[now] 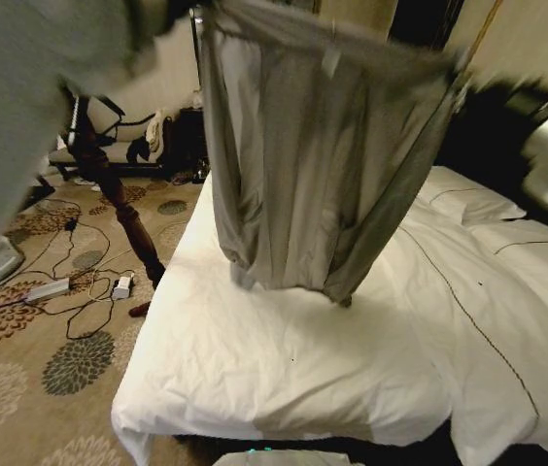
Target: Pick up the clothes from the bed and hang them on the clothes hanger.
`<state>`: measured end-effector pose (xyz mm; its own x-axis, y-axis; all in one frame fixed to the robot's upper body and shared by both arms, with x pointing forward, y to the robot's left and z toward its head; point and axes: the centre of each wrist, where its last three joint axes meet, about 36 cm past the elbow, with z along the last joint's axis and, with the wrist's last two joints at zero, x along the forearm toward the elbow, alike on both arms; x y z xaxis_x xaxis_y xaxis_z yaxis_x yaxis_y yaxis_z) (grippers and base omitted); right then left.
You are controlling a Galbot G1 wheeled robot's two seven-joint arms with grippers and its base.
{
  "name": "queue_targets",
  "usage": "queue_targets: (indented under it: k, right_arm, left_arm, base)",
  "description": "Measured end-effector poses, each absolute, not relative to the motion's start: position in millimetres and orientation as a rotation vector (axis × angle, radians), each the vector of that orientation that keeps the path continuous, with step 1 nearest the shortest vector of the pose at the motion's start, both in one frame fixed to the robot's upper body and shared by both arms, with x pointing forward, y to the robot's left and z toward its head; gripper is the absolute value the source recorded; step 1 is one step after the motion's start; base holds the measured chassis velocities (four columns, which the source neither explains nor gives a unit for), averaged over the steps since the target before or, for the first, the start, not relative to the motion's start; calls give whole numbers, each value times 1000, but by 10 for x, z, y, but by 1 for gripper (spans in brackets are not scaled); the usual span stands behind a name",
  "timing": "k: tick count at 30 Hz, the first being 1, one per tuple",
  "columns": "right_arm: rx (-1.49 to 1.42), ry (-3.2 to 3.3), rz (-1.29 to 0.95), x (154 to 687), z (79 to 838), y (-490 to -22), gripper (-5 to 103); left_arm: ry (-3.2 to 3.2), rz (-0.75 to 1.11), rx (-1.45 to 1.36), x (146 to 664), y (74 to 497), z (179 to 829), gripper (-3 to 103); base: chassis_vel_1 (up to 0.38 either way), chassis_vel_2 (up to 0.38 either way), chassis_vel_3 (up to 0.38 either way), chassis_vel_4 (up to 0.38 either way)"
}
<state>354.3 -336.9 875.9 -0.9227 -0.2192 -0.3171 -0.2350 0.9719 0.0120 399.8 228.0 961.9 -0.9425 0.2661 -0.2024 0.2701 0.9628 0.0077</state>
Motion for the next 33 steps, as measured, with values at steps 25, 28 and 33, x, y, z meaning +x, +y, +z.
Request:
queue_targets:
  k: [25, 28, 33]
  right_arm:
    - [-506, 3274, 164, 4198, 6436, -2522, 0]
    - [-473, 3311, 185, 4311, 6258, -2505, 0]
    - [-452, 3348, 203, 4378, 6084, -2476, 0]
  left_arm:
    - [3426, 4, 234, 4390, 2332, 6664, 0]
    - [3486, -40, 187, 4630, 2328, 6433, 0]
    - [3576, -26, 208, 4724, 2294, 6210, 10]
  base:
    - [0, 0, 0, 0]
    - [0, 0, 0, 0]
    - [0, 0, 0, 0]
